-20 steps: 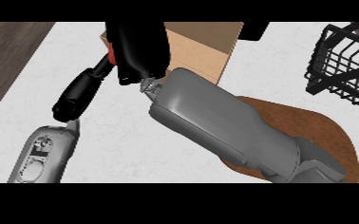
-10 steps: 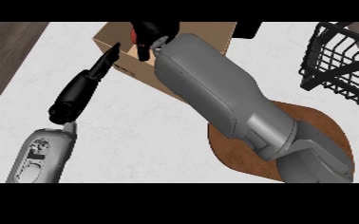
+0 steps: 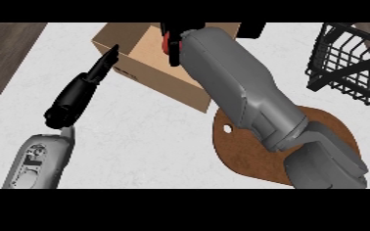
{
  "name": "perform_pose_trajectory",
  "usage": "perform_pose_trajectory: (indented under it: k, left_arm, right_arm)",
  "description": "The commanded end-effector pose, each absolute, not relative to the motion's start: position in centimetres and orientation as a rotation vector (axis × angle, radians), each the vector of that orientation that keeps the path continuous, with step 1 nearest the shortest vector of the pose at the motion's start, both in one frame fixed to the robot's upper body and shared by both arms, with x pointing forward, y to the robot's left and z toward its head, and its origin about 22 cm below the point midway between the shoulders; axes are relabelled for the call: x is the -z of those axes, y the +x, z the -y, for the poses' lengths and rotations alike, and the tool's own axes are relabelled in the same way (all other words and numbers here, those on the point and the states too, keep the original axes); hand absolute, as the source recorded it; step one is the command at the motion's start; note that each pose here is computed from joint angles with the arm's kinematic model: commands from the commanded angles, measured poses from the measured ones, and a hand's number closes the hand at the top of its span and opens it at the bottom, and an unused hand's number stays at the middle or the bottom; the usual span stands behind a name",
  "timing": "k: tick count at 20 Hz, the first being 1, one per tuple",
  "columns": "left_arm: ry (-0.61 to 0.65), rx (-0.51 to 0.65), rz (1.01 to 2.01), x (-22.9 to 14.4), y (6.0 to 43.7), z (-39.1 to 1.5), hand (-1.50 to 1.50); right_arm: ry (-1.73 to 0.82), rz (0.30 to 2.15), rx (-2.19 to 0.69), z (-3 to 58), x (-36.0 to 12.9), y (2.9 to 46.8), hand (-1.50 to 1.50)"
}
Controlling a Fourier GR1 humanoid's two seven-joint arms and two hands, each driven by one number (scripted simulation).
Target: Pick the bell pepper from the cutting board and place it in the cardboard box
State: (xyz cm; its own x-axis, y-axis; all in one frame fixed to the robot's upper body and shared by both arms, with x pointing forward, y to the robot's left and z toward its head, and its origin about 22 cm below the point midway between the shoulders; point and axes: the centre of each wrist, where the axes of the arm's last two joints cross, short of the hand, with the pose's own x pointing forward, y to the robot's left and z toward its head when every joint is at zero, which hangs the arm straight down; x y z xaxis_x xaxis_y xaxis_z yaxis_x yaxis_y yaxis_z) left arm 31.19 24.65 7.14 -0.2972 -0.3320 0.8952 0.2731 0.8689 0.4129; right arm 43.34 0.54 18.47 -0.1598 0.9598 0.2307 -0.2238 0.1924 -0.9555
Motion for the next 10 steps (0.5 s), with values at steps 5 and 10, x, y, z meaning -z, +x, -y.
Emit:
perform_pose_trajectory:
  k: [5, 10]
  left_arm:
    - [0.039, 0.589, 1.792, -7.3, 30.5, -24.2, 0.00]
    - [0.046, 0.584, 1.792, -7.7, 30.3, -24.5, 0.00]
  right_arm:
    - [-0.546, 1.265, -1.403, 2.4, -18.6, 45.2, -1.50]
    - [-0.397, 1.611, -1.112, 1.4, -18.5, 44.5, -1.50]
